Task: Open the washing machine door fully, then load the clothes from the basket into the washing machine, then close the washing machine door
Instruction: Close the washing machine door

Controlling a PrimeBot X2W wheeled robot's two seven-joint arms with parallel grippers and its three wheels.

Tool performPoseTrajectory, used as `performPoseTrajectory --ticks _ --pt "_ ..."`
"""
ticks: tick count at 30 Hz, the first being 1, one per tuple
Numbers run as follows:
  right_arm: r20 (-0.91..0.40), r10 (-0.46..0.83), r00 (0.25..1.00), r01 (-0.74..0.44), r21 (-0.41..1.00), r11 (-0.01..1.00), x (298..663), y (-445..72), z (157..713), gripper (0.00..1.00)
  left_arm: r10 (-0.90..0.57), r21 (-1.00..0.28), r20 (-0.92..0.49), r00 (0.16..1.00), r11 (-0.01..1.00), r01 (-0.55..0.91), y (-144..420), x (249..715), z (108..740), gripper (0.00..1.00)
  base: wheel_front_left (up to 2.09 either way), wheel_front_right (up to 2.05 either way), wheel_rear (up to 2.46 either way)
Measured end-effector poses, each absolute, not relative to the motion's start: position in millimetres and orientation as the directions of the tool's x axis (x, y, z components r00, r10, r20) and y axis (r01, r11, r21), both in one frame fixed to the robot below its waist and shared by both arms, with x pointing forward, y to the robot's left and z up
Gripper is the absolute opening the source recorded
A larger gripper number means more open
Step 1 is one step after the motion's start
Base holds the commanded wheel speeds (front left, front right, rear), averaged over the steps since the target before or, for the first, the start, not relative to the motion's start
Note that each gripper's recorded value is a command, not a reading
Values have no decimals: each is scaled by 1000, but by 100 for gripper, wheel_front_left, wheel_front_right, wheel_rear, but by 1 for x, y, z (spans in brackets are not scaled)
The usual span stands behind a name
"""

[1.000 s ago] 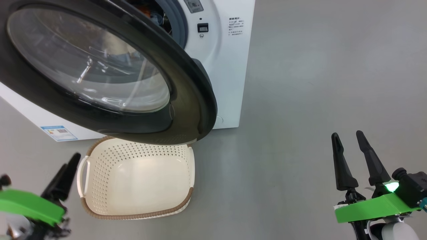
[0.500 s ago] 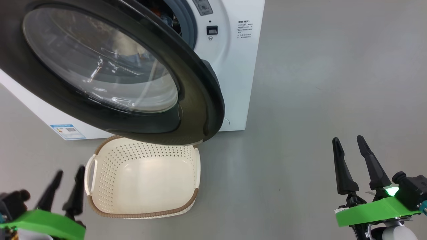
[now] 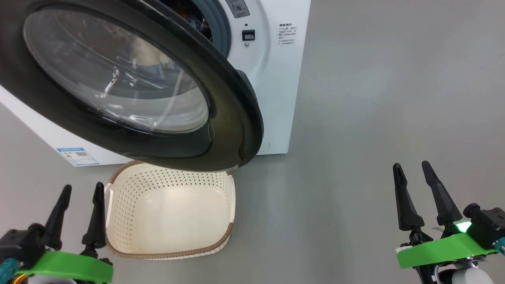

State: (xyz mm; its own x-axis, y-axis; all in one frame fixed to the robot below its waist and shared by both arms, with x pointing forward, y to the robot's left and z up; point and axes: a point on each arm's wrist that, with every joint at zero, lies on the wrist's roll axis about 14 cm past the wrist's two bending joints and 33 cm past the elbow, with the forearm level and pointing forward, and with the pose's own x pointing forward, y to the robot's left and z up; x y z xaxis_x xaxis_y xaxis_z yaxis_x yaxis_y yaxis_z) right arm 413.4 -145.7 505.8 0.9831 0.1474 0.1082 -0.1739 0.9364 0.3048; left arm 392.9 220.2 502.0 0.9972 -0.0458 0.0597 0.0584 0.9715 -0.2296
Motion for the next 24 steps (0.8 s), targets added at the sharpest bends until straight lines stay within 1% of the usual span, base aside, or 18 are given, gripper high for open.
performPoseTrajectory --ticks 15,16,17,18,19,24 --pt "106 152 983 -178 303 936 413 -145 505 100 -32 -235 48 998 971 43 218 387 497 100 0 0 0" --pt "107 156 982 -182 304 935 414 -143 505 69 -31 -236 49 998 971 41 219 387 497 100 0 0 0" --pt "108 161 981 -187 306 934 414 -142 506 31 -29 -236 50 998 971 40 219 386 498 100 0 0 0" --pt "109 166 980 -192 306 932 414 -140 506 9 -26 -238 52 998 971 38 219 385 498 100 0 0 0" --pt "111 173 979 -199 307 931 414 -137 507 0 -25 -240 53 998 970 37 219 384 499 100 0 0 0" --pt "139 234 962 -267 319 910 417 -115 515 0 -6 -257 65 998 966 22 220 379 502 100 0 0 0"
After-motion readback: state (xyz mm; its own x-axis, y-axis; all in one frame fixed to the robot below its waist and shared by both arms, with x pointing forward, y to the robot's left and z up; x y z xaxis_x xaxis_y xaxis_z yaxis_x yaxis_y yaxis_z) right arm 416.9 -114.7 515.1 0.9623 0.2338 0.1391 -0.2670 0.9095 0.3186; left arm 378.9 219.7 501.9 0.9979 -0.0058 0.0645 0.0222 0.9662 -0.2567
